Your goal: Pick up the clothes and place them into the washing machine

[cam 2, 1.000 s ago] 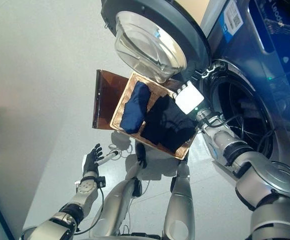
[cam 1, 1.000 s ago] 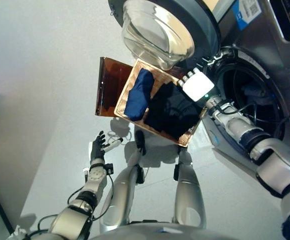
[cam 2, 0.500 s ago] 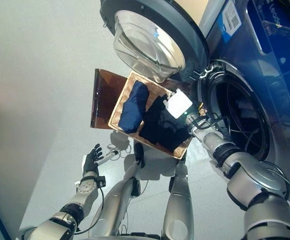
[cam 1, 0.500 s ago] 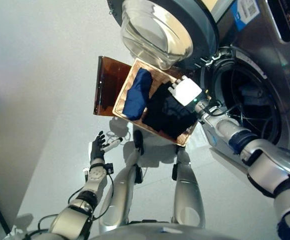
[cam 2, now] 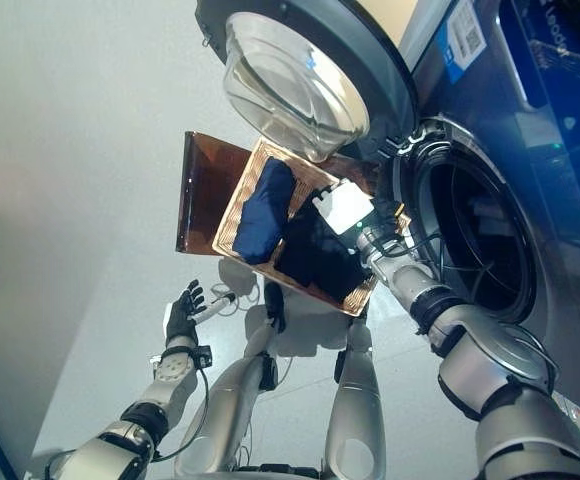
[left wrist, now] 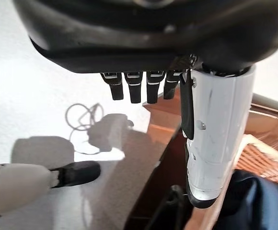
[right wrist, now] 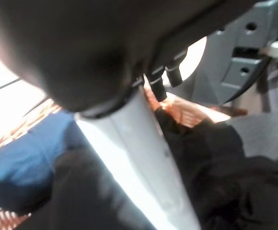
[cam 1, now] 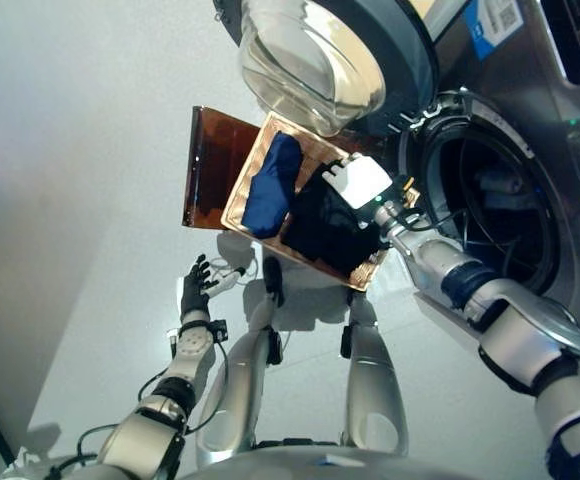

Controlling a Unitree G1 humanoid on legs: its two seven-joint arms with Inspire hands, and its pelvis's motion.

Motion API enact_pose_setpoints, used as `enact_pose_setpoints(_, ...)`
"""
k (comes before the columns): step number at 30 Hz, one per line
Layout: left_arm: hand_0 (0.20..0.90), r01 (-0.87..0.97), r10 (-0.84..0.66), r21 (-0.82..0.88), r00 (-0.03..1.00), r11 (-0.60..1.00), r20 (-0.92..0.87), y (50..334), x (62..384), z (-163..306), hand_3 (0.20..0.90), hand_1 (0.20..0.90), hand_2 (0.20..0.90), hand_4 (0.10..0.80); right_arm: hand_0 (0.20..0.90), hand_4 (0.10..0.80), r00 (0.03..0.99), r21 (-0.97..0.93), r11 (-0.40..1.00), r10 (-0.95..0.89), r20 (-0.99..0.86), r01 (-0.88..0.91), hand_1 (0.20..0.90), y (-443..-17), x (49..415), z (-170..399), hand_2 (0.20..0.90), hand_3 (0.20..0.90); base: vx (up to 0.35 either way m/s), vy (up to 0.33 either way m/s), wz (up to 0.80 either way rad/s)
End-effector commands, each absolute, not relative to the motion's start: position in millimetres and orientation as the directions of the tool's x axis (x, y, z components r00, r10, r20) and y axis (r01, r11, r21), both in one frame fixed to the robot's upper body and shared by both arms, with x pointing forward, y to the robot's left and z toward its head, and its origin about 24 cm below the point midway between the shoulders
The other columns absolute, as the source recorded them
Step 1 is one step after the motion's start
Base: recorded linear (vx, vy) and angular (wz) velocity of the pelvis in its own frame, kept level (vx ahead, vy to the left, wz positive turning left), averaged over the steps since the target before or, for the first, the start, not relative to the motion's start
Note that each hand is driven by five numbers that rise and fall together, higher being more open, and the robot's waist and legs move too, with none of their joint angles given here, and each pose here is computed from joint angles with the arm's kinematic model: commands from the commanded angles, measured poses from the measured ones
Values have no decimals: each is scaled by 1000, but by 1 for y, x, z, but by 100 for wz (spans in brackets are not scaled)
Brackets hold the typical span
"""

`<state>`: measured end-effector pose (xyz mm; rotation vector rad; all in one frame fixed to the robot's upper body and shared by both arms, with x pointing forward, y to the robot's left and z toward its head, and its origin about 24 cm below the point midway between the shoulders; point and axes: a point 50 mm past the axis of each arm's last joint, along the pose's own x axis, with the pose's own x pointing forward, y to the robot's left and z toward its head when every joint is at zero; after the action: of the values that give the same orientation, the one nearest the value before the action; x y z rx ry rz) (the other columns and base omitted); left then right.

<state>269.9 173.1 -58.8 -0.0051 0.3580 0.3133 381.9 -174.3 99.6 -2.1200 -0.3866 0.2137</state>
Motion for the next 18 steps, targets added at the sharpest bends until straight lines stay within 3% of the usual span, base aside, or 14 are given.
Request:
enact_pose_setpoints(1, 900, -414, 414, 46, 886, 909, -207, 205, 288, -31, 900, 900, 900, 800, 900, 800, 926, -835, -467, 356, 124, 291, 900, -175, 394, 140, 900, 900, 0, 0, 0)
enact_pose_setpoints(18, 900, -477, 474, -9, 875, 879, -98, 226, 302, -2, 900, 900, 900, 800, 900, 800, 957, -840, -507, 285, 48, 193, 900, -199, 388, 124, 900, 900, -14, 5, 0)
